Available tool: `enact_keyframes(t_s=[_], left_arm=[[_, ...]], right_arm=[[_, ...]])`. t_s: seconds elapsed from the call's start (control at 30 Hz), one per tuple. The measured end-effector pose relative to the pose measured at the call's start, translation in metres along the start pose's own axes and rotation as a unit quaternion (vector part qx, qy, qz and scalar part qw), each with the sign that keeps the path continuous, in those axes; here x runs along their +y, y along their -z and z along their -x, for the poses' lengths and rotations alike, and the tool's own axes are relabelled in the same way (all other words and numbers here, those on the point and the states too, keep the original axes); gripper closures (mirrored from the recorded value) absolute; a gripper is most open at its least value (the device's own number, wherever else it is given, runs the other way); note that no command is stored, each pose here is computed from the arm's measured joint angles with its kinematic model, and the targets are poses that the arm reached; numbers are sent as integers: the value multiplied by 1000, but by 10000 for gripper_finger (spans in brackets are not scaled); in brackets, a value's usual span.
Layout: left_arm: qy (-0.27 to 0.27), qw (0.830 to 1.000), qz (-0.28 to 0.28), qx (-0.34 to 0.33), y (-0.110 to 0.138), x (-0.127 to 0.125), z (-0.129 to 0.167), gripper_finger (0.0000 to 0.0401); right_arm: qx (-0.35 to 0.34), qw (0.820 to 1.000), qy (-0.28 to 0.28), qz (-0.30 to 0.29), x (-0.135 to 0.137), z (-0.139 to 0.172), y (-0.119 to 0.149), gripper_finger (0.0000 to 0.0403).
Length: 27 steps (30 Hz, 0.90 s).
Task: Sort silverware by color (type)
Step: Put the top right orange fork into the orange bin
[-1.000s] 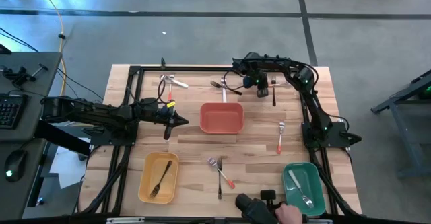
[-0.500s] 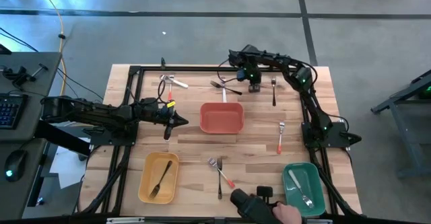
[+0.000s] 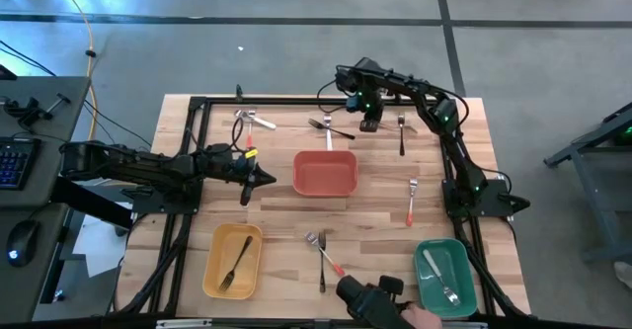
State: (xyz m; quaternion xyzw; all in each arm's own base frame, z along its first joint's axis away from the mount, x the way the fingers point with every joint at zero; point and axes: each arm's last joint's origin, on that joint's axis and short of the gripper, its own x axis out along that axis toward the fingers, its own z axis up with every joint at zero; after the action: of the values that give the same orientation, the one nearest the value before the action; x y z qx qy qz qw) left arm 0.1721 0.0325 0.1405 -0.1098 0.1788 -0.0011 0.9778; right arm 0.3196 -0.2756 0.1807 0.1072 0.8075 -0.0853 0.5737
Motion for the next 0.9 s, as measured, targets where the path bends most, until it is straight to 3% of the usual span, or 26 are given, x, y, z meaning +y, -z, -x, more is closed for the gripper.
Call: enact_keyframes(t_s=[0.2,0.3,0.9], left_arm=[[-1,1000,-6,5,1,0,0,401],[-1,1000,-6,5,1,0,0,401],[-2,1000,-8,15,3,0,0,401]], right_arm=[[-14,999,30,15,-3,0,-4,279],[-29,999,30,18,-8,0,-5,256],[-17,998,18,50,-19,-28,-18,274]])
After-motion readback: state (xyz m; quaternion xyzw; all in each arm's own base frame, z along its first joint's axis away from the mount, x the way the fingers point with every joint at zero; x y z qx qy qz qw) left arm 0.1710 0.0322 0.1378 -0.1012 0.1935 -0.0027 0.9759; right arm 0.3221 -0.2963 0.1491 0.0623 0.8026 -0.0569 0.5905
